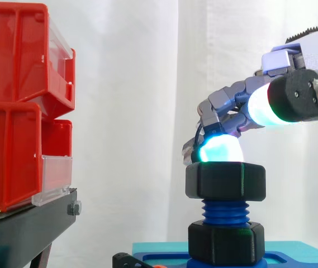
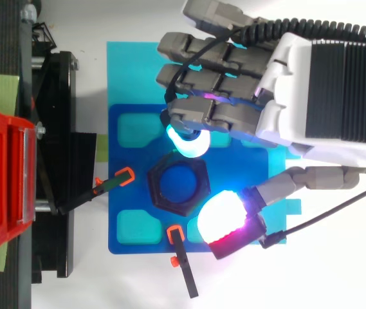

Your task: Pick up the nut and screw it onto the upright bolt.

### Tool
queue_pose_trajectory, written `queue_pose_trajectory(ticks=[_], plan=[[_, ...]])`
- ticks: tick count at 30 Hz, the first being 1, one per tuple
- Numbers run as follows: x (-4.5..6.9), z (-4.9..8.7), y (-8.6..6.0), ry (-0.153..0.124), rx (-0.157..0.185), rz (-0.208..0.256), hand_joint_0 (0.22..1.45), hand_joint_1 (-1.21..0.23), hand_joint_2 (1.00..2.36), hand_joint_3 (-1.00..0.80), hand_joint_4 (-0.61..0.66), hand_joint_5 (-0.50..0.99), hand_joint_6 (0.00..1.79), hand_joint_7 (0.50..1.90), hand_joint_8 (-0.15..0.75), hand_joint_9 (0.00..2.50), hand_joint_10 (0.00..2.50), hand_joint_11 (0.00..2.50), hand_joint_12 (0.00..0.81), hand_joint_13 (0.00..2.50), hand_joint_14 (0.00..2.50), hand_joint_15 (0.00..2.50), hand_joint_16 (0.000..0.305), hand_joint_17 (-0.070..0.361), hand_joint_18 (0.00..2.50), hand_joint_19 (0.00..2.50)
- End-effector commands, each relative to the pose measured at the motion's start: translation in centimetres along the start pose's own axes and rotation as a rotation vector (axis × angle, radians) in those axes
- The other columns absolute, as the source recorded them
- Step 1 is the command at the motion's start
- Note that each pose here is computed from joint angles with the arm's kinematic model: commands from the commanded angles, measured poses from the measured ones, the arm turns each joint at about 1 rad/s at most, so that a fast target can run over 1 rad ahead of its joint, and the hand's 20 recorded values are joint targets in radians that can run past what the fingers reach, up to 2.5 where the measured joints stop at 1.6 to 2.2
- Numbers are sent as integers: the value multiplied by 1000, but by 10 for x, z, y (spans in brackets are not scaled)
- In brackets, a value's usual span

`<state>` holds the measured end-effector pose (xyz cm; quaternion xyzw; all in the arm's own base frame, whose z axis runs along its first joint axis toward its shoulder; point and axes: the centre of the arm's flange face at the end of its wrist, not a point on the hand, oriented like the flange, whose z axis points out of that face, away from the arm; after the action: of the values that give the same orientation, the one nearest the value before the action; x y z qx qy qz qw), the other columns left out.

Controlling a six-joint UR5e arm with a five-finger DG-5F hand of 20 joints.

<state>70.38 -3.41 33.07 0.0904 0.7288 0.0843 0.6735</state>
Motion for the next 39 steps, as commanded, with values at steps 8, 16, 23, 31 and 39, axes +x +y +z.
queue_pose_trajectory(ticks=[8,16,23,31,39], plan=[[-2,-1,-6,-2,7,2,505,-304,1000,-500,239,-38,605,1206,301,654,0,0,276,294,0,0,29,64,2,0],[-10,-3,-6,-7,4,3,500,-298,1000,-500,193,-15,612,1192,301,759,0,0,267,351,0,0,27,61,42,0],[-31,-11,-3,-21,-4,4,491,-274,1000,-500,232,-20,519,1366,305,791,0,0,270,366,0,0,27,60,58,0],[-51,-10,-1,-19,-35,-9,478,-253,1000,-500,288,-98,504,1119,294,716,0,0,289,319,0,0,30,67,14,0],[-35,6,3,-58,-69,-10,473,-242,1000,-500,285,-137,503,830,281,633,0,0,301,268,0,0,33,73,0,0]])
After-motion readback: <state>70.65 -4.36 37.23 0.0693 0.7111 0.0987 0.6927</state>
